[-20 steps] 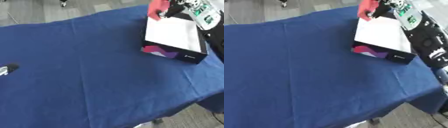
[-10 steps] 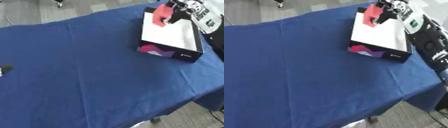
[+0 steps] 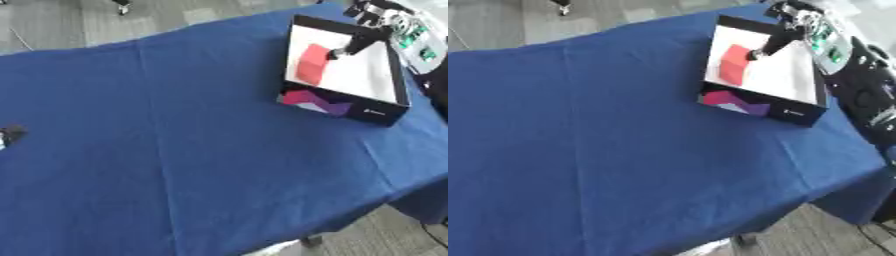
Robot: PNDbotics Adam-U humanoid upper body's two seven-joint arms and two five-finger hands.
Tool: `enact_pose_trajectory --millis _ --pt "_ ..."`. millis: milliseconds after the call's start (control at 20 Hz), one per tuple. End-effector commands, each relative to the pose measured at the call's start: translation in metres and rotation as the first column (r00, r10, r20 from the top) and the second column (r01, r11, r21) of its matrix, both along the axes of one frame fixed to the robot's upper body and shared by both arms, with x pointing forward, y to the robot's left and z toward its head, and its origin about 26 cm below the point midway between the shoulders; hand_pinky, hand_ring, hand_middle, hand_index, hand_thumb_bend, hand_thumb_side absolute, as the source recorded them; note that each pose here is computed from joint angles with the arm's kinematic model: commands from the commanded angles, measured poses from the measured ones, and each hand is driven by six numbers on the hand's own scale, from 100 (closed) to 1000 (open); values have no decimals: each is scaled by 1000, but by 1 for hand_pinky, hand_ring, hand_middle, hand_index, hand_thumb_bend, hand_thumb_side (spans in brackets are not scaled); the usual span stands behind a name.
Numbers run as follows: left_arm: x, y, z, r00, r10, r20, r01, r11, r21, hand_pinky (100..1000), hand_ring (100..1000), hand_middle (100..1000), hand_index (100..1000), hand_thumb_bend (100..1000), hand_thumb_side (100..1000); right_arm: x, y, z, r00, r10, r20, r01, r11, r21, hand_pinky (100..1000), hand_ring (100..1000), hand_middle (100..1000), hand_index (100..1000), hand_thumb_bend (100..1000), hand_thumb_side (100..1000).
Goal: Pick up the objects with one hand, pass them to the other hand, and then place them into the box on the other side of the table.
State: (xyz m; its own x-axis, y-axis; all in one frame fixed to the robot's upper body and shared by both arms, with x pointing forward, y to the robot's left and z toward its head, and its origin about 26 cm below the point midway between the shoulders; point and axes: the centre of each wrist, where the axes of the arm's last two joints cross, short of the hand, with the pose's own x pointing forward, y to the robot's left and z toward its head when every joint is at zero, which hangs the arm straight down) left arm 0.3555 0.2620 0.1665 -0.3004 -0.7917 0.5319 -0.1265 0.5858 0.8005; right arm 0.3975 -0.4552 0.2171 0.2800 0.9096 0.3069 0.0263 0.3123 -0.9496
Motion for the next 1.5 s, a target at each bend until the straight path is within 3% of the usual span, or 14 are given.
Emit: enact_pose_trajectory --millis 50,300,450,550,650,850,900,950,1150,1500 --pt "0 5 15 999 8 45 -8 1000 6 804 754 722 815 858 455 -4 -9 22 997 -44 59 47 998 -47 917 915 920 914 667 213" --pt "0 5 16 999 11 48 -11 1000 3 807 753 721 814 857 453 -3 -5 26 994 -47 103 50 998 -24 905 893 898 899 642 232" --pt "-1 7 17 998 26 54 -26 1000 1 808 752 721 813 847 449 0 8 35 984 -10 178 5 1000 30 900 876 879 884 604 241" --pt "-1 11 20 997 44 63 -45 999 6 809 752 719 813 836 453 2 20 44 971 22 238 -43 996 82 897 864 868 878 507 247" --pt "-1 16 24 995 68 71 -68 998 4 811 753 720 814 825 457 4 31 52 956 47 290 -88 988 130 895 861 866 880 473 229" --pt "-3 33 32 987 135 87 -135 991 3 814 757 703 818 820 452 10 52 64 924 89 371 -172 966 196 892 857 862 882 535 205" --pt "-3 38 34 984 154 90 -156 988 9 815 759 699 819 821 450 11 58 67 914 104 393 -196 959 203 890 854 859 880 594 235" --pt "-4 44 36 981 173 93 -176 984 19 815 759 698 819 824 448 13 64 69 903 117 413 -219 953 210 889 853 858 879 539 209" --pt "-6 61 42 970 232 76 -235 971 41 817 762 694 820 836 447 17 87 77 867 160 472 -295 928 228 884 842 847 870 541 205" --pt "-5 81 51 960 279 -6 -277 955 103 834 782 719 830 837 444 25 120 87 829 211 518 -384 888 254 881 834 839 866 518 213"
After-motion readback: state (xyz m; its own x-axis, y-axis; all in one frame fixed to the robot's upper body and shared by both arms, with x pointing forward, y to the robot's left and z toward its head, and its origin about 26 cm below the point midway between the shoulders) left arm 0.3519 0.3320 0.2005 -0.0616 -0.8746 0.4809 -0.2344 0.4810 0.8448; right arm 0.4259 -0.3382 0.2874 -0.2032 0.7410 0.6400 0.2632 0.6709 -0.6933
